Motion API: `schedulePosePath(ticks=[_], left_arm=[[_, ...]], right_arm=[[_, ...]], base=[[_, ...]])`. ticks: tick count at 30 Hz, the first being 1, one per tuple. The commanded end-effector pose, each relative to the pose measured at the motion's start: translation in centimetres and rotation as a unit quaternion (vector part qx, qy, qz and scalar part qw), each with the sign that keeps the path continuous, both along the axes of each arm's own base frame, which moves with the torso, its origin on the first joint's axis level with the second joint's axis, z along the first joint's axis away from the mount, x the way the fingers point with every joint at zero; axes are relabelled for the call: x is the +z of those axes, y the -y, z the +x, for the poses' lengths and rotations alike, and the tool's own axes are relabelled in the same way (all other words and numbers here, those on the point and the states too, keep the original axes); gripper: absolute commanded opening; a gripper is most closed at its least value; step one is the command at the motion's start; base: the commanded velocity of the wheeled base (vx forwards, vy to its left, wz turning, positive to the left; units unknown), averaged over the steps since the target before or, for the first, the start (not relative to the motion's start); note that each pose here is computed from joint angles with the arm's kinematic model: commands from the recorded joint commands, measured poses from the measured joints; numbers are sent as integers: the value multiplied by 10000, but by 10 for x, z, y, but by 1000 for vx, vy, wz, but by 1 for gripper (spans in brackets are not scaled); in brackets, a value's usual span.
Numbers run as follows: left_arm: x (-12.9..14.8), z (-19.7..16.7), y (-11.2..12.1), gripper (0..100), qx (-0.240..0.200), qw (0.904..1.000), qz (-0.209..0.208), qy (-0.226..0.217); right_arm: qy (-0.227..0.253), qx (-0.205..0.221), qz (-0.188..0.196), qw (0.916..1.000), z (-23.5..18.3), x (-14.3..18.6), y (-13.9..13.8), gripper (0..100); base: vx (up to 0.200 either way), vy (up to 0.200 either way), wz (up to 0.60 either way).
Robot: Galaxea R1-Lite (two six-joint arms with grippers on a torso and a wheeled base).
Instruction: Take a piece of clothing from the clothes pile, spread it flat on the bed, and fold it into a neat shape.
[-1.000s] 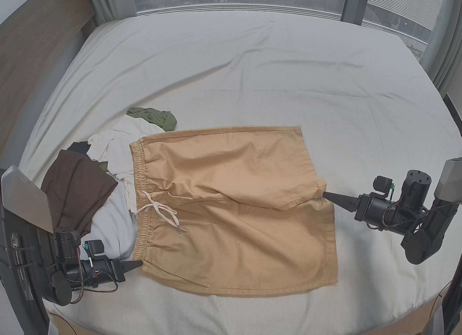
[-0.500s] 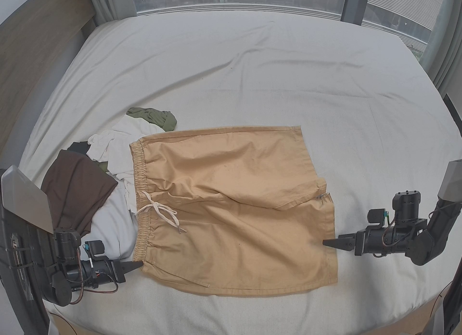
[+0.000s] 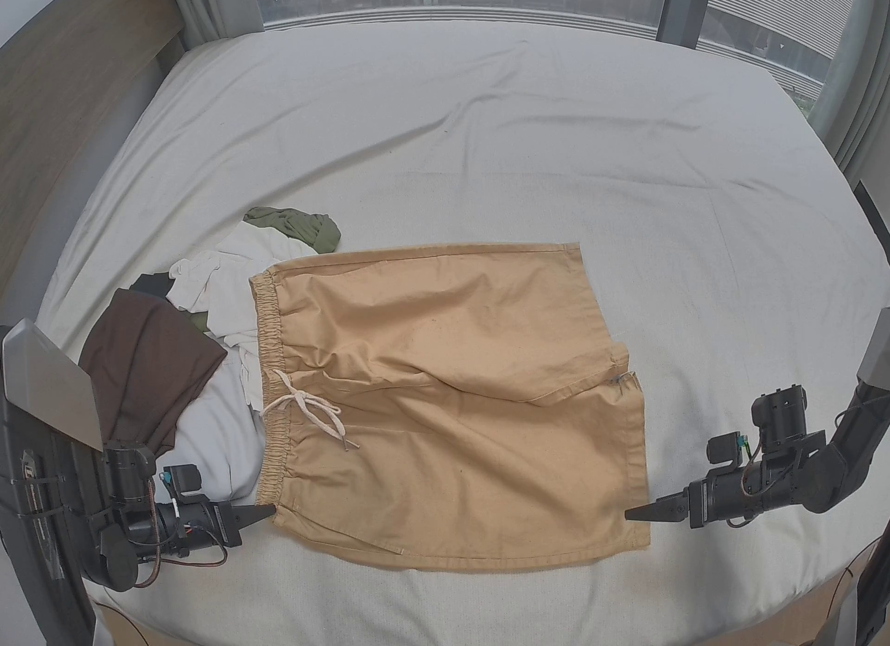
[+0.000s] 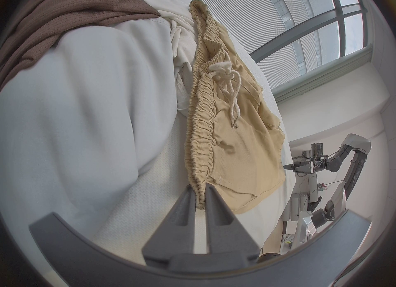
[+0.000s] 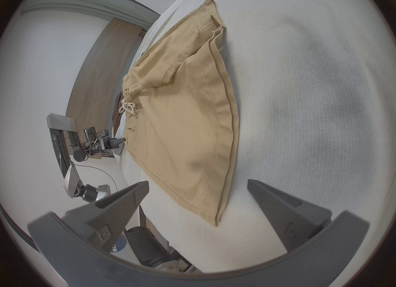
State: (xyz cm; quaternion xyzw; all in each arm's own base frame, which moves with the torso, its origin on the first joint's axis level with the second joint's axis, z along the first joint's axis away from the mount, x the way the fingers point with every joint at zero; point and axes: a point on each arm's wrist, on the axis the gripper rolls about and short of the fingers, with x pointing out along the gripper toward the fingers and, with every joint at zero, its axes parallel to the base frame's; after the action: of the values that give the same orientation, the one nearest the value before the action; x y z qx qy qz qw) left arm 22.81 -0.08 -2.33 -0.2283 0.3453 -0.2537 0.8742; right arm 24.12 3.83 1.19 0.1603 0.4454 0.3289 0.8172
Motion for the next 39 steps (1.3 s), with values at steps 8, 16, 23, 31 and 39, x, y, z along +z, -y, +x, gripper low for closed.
schedulePosePath(ticks=[8, 16, 23, 31, 39], left_arm=[[0, 0, 0, 0, -3, 10000, -8, 0], [0, 0, 0, 0, -10, 10000, -8, 7], [0, 0, 1, 0, -34, 10000, -8, 0], [0, 0, 2, 0, -51, 10000, -8, 12], [0, 0, 2, 0, -51, 10000, -8, 12]], right_arm=[[-399, 185, -57, 9990, -8, -7, -8, 100], [-533, 176, -76, 9984, -8, -13, -8, 100], [-586, 214, -84, 9980, -8, -16, -10, 100], [-571, 206, -82, 9981, -7, -17, -10, 0], [-568, 197, -85, 9982, -6, -17, -10, 0]], base=[[0, 0, 0], [0, 0, 0], [0, 0, 0], [0, 0, 0], [0, 0, 0]])
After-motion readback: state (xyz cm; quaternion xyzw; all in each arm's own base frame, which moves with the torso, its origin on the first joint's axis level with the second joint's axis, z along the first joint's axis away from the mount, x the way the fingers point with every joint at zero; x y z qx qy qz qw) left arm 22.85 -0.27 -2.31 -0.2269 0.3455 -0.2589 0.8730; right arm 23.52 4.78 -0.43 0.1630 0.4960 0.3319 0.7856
